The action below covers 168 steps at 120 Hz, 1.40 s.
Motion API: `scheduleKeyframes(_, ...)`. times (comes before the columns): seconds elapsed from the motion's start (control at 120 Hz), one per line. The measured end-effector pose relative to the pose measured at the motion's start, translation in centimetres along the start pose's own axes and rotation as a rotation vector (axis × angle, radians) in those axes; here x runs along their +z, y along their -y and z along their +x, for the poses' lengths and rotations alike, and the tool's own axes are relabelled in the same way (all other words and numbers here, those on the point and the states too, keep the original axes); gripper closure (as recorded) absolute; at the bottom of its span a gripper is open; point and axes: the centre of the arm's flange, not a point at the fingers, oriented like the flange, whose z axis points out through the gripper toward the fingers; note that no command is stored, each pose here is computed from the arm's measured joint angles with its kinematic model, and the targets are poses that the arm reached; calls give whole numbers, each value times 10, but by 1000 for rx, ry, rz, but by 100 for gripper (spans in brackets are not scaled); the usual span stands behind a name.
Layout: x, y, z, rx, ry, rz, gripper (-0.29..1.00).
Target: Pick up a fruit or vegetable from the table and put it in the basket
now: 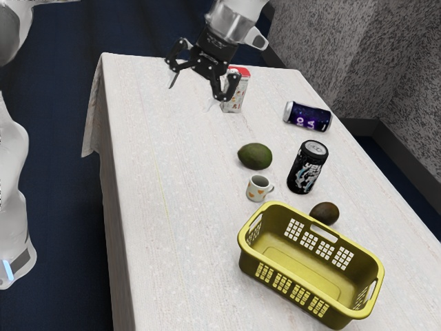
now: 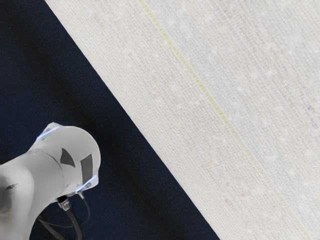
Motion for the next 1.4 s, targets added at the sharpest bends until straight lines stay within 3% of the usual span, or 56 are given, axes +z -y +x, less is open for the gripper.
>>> scheduleKeyframes(0.092, 0, -13, 26, -213, -7, -60, 0)
scheduleKeyframes(0.233, -13, -11, 16, -419, -21, -141, 0)
scheduleKeyframes(0.45, 18, 75, 201, -975, 126, -126, 0)
scheduleKeyframes(0.617, 30, 135, 252, -1176, 171, -140, 0)
scheduleKeyframes(0.742, 37, 144, 275, -1210, 153, -165, 0)
scheduleKeyframes(0.833, 36, 139, 286, -1110, 102, -213, 0)
scheduleKeyframes(0.942, 33, 134, 292, -846, 39, -260, 0)
scheduleKeyframes(1.083, 35, 122, 305, -501, -52, -279, 0)
scheduleKeyframes(1.158, 39, 90, 309, -301, -121, -285, 0)
scheduleKeyframes(1.283, 35, -35, 238, 179, -243, -278, 0)
scheduleKeyframes(1.4, 47, -87, 191, 499, -334, -276, 1)
